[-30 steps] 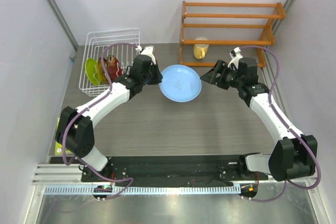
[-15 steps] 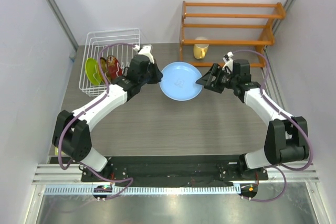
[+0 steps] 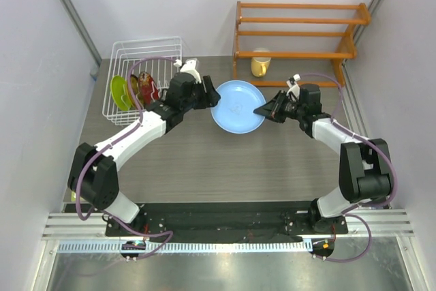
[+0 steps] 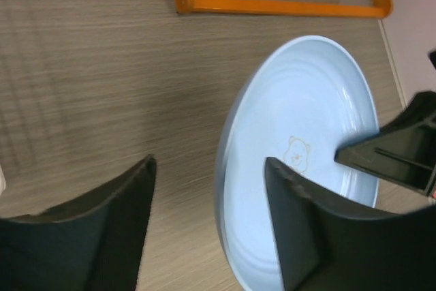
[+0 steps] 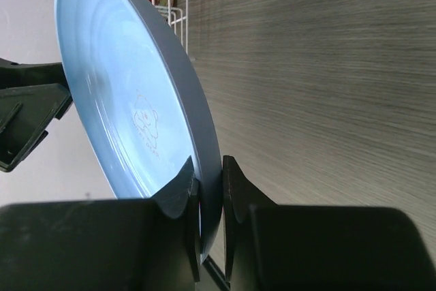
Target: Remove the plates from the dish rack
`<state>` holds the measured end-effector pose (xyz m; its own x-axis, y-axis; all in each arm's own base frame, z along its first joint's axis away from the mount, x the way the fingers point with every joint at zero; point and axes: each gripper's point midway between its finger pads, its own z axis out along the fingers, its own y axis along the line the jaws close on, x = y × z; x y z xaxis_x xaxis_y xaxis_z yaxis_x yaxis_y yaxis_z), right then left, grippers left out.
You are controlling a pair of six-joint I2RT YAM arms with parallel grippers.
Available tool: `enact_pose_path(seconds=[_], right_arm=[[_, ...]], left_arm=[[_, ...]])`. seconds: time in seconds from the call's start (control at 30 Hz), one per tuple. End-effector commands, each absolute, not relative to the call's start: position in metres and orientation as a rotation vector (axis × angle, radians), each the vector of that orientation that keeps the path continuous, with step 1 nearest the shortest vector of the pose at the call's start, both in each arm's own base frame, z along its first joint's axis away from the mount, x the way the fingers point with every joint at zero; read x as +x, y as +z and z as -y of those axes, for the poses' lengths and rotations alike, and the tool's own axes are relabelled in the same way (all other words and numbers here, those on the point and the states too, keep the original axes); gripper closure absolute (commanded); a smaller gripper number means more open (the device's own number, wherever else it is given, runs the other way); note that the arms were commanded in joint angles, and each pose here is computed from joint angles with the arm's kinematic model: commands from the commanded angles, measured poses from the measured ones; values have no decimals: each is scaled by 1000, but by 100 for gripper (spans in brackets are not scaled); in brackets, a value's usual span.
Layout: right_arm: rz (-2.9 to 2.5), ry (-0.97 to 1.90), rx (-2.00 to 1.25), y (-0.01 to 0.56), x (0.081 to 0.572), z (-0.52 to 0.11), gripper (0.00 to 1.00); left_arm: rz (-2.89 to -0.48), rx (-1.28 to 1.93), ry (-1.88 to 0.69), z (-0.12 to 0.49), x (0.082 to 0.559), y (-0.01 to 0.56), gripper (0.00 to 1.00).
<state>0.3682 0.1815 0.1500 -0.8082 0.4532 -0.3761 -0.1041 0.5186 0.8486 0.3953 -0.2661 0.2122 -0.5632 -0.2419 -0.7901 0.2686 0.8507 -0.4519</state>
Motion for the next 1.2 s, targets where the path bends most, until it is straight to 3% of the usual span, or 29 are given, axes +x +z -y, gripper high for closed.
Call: enact_pose_path(seconds=[0.0, 0.03, 0.1, 0.57, 0.73, 0.77, 0.83, 0.87, 0.93, 0.97, 1.17], right_arm=[[-2117, 1077, 289, 172, 380, -149, 99], [-2131, 1031, 300, 167, 381, -142, 99], [-2213, 903, 339, 145, 376, -125, 99], [-2466, 778, 376, 67, 368, -112, 98], [-2511, 737, 359, 52, 366, -108, 85], [-2516, 713, 365, 51, 367, -105, 75], [-2528, 672, 371, 51, 366, -100, 70], [-2519, 616, 372, 54, 367, -93, 55], [-2517, 540, 380, 58, 366, -83, 43], [-2491, 506, 376, 68, 368, -79, 31], [-2425, 288, 378, 97, 368, -48, 27]], left_arm=[[-2015, -74, -488, 230, 402, 219, 23], [-2024, -79, -428, 221, 401, 214, 8], [-1998, -132, -310, 196, 401, 217, 1], [-1895, -230, -46, 116, 398, 247, 0], [-1898, -274, -9, 92, 401, 243, 1], [-1897, -295, 16, 81, 403, 242, 1], [-1906, -327, 45, 67, 403, 234, 0], [-1899, -351, 41, 55, 407, 234, 0], [-1901, -377, 51, 43, 410, 228, 1], [-1895, -399, 66, 33, 413, 228, 1], [-1900, -406, 116, 18, 434, 216, 1]])
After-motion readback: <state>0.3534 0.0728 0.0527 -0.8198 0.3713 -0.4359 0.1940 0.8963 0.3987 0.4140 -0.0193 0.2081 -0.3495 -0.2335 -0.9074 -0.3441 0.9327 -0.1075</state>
